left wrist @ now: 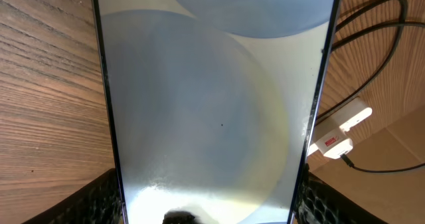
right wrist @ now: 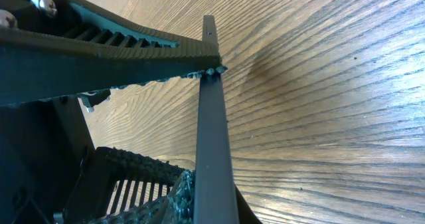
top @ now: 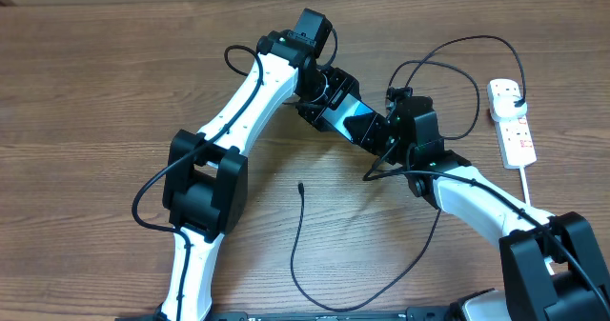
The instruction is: Plug charger to phone and switch on socket
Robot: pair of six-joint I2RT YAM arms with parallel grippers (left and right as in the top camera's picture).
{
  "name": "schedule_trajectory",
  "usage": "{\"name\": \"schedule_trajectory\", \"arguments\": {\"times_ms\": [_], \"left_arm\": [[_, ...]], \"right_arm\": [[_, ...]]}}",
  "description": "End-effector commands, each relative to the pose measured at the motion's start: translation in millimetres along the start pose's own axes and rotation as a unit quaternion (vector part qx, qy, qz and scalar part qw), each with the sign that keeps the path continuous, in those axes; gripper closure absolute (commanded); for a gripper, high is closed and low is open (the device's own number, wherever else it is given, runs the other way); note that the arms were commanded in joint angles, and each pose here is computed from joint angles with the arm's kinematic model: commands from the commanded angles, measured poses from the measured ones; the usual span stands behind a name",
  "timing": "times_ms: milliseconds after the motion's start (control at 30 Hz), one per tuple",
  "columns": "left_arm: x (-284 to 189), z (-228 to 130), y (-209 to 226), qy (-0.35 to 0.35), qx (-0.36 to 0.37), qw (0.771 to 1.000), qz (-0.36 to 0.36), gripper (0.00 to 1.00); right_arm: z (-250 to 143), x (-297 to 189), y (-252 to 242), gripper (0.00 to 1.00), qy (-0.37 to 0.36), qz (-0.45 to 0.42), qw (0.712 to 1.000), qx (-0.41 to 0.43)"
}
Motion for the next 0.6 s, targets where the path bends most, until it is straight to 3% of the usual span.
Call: {"name": "schedule_trajectory", "arguments": {"times_ms": [0,200,367,567], "left_arm": [[-5.8,-0.6,-10.1,-0.006,0.033,0.999,-0.012,0.0],[-22.1,14.4,1.5,-0.01,0.052,0.999,-0.004,0.0],[-76.0,23.7,-5.8,-0.033,0.096,0.995,-0.012,0.0],[-140.5,15.4,-17.0,-0.078,0.14,0.987,-0.014,0.0]], "right_arm": [[2.8,0.1,9.0,0.93,-0.007,0.012,1.0,-0.005],[10.3,-2.3,5.7,0.94,-0.015,0.011,1.0,0.001],[15.1,-4.8,6.5,0.96,-0.009,0.023,0.998,0.054],[18.5,-19.8,57.5,0.96,0.067,0.161,0.969,0.175]]}}
Point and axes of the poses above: each gripper's point midway between its finger pads, its own x axis out along the fingers, its own y axis along the line the jaws close on, z = x × y, the point moved 4 cm from there along -x, back along the fingers, and after that the axes turned 12 degrees about x, right-handed, at the moved point
